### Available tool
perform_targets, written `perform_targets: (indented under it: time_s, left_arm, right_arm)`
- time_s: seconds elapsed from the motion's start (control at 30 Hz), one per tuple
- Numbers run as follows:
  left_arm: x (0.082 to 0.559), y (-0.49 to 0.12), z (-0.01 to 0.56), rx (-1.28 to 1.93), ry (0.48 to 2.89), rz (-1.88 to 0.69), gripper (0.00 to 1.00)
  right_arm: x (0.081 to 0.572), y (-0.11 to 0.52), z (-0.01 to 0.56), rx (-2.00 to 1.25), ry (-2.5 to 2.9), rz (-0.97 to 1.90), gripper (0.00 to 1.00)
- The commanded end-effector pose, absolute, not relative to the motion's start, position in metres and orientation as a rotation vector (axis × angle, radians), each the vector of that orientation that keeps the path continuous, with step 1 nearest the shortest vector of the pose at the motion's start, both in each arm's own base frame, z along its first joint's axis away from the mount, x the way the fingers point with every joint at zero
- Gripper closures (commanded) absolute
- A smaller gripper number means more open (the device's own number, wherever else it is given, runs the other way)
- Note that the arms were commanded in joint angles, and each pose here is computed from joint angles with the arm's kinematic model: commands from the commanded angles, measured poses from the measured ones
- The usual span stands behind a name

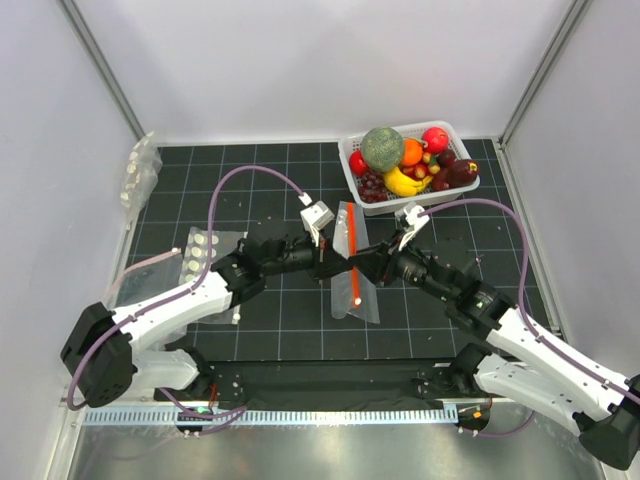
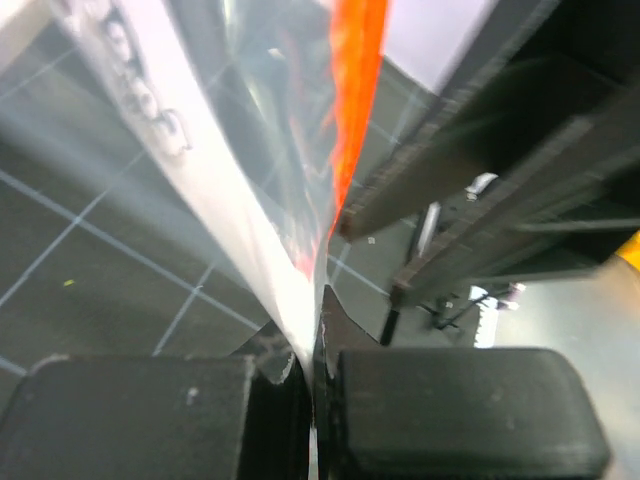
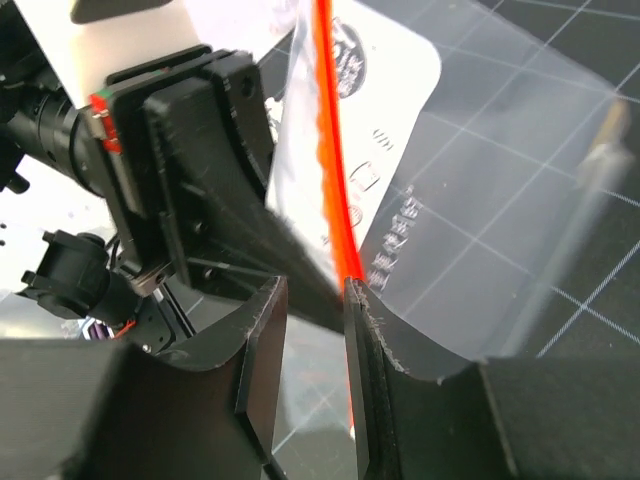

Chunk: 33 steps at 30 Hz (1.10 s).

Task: Place the food in the zip-top bag and seal the zipper
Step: Open the zipper of the food storage bag.

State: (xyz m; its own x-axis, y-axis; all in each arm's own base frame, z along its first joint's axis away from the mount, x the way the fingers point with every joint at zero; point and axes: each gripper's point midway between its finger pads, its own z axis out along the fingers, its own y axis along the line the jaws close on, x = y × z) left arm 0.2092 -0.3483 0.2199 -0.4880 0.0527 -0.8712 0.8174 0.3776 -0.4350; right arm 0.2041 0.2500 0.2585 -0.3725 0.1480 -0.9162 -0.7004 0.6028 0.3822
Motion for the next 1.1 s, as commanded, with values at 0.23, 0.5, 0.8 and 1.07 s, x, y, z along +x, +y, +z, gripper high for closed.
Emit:
perform_targets:
  time_s: [0.23, 0.5, 0.8, 1.07]
  left_arm:
    - [0.187, -0.349, 0.257, 0.814, 1.653, -1.315, 1.0]
    - [0.188, -0.349, 0.255, 0.815, 1.663, -1.314, 1.0]
    - [0.185, -0.347, 0.26, 0.809, 1.652, -1.33, 1.0]
    - [0.175, -0.346, 0.266, 0.813, 1.617, -1.383, 1.0]
  right_arm:
    - [0.201, 0.255, 0.28, -0.474, 1.633, 1.009, 0.67]
    - [0.194, 0.258, 0.286, -0.496, 1.608, 1.055, 0.72]
    - [0.191, 0.248, 0.295, -0.463, 1.57, 1.044, 0.52]
    - [0.182, 0.24, 0.307, -0.45, 1.499, 1.061, 0.65]
